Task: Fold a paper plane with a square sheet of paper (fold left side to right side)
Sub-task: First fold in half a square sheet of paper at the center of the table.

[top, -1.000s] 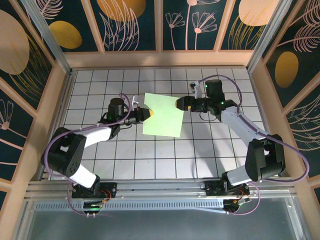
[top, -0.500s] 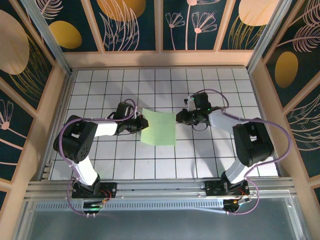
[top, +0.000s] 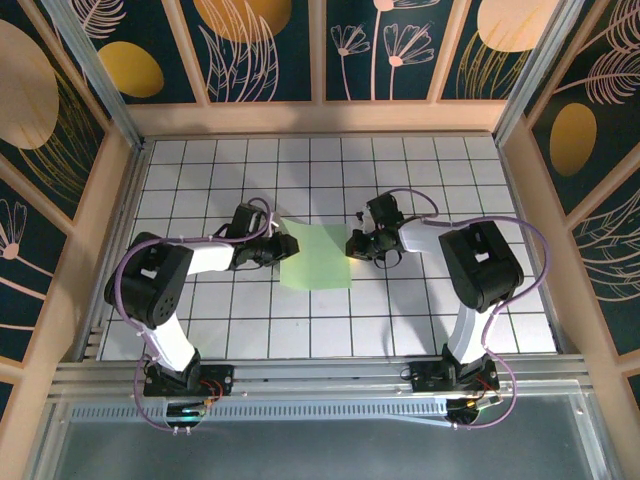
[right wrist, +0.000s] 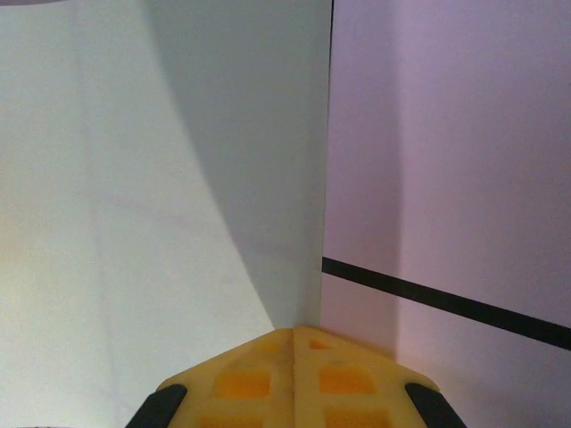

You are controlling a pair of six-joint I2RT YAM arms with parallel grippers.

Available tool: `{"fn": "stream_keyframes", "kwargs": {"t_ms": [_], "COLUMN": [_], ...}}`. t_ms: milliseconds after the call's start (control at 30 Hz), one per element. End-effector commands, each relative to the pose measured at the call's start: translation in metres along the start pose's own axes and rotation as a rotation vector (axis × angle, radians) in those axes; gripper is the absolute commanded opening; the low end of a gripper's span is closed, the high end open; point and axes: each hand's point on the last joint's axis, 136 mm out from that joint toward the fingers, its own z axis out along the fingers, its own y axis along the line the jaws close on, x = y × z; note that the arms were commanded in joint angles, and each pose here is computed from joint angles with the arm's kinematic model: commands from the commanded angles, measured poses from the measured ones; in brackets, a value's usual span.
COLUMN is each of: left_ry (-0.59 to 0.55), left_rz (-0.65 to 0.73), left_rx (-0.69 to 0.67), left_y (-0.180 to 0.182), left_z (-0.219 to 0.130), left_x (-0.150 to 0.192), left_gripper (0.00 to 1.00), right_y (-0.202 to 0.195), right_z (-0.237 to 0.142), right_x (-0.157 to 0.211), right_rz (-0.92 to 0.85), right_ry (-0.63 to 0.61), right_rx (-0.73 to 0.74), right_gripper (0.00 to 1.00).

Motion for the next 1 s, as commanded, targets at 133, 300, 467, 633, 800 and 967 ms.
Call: {"fn": "stream_keyframes", "kwargs": {"t_ms": [133, 300, 467, 633, 800, 967], "left_ry": [0.011, 0.034, 0.074, 0.09, 0.08, 0.085], "left_rz": [0.06, 0.081, 0.076, 0.081, 0.075, 0.073], "left_rx": [0.154, 0.215, 0.204, 0.194, 0.15, 0.106], "left_y": [-0.062, -0.087, -0.085, -0.086, -0.077, -0.067], "left_z": [-0.01, 0.001, 0.024, 0.039, 0.046, 0.05], "left_x": [-0.001, 0.003, 0.007, 0.011, 0.01, 0.013], "left_gripper": [0.51, 0.59, 0.65, 0.65, 0.5, 0.25], "right_y": [-0.024, -0.024, -0.015, -0.006, 0.005, 0.021], "right_z": [0.012, 0.014, 0.015, 0.011, 0.003, -0.013], "right_x": [0.011, 0.012, 0.014, 0.015, 0.008, -0.005], "right_rz": [-0.017, -0.023, -0.025, -0.024, -0.026, -0.033], "right_ry": [0.032, 0.035, 0.033, 0.02, -0.014, -0.067], "right_rx": [0.112, 0.112, 0.077, 0.026, -0.021, -0.075], "right_gripper": [0.02, 0.02, 0.02, 0.02, 0.02, 0.02]}}
